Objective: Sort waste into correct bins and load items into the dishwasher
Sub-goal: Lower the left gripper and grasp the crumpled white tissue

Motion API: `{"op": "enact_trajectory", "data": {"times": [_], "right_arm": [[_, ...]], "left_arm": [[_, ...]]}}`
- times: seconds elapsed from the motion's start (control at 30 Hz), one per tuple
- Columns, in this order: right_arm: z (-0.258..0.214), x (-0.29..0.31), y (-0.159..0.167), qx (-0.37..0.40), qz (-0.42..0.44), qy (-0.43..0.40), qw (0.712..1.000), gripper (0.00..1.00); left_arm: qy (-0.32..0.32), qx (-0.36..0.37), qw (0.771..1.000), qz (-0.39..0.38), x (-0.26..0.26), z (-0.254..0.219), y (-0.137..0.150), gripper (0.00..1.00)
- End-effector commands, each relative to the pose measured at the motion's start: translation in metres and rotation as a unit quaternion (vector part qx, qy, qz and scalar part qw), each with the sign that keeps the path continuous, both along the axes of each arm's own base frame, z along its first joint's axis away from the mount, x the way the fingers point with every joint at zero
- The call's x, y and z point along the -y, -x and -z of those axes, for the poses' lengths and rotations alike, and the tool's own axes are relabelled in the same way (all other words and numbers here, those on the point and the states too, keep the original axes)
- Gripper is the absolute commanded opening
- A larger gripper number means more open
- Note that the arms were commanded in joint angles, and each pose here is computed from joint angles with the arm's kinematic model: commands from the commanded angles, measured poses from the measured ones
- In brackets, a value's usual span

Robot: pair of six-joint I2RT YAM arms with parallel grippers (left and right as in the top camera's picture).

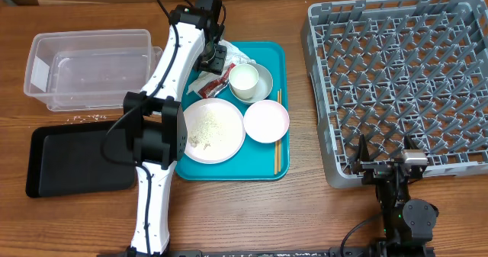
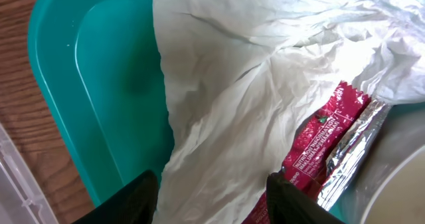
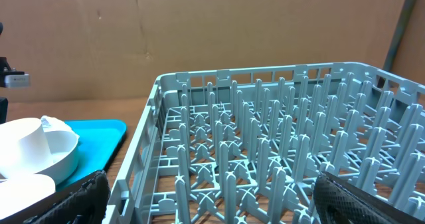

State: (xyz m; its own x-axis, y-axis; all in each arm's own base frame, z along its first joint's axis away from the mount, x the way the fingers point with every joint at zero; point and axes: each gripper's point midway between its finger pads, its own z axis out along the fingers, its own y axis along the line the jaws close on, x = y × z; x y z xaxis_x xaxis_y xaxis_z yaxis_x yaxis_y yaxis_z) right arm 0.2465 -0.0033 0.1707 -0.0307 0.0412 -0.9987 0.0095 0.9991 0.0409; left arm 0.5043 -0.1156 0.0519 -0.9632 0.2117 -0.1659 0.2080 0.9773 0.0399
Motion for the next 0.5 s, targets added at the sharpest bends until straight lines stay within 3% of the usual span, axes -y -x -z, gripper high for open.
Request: {"op": "enact_trajectory", "data": {"times": [0.0,0.3,0.47], "right_arm": [[0.001,0.000,0.000,0.004,-0.001,-0.002,1.000,1.00],[0.001,0.000,0.000,0.004,-0.001,-0.002,1.000,1.00],[0.001,0.000,0.000,0.004,-0.001,-0.002,1.000,1.00]], "left_arm": [[0.009,-0.025,1.000,-0.001,0.001,0.019,0.007,0.54],[-0.001,-0.039,0.999,-0.001,-0.003,0.030,0.014,0.54],[-0.003,-0.037,0.999,-0.001,-0.003,0.031,0.013,0.46]]}}
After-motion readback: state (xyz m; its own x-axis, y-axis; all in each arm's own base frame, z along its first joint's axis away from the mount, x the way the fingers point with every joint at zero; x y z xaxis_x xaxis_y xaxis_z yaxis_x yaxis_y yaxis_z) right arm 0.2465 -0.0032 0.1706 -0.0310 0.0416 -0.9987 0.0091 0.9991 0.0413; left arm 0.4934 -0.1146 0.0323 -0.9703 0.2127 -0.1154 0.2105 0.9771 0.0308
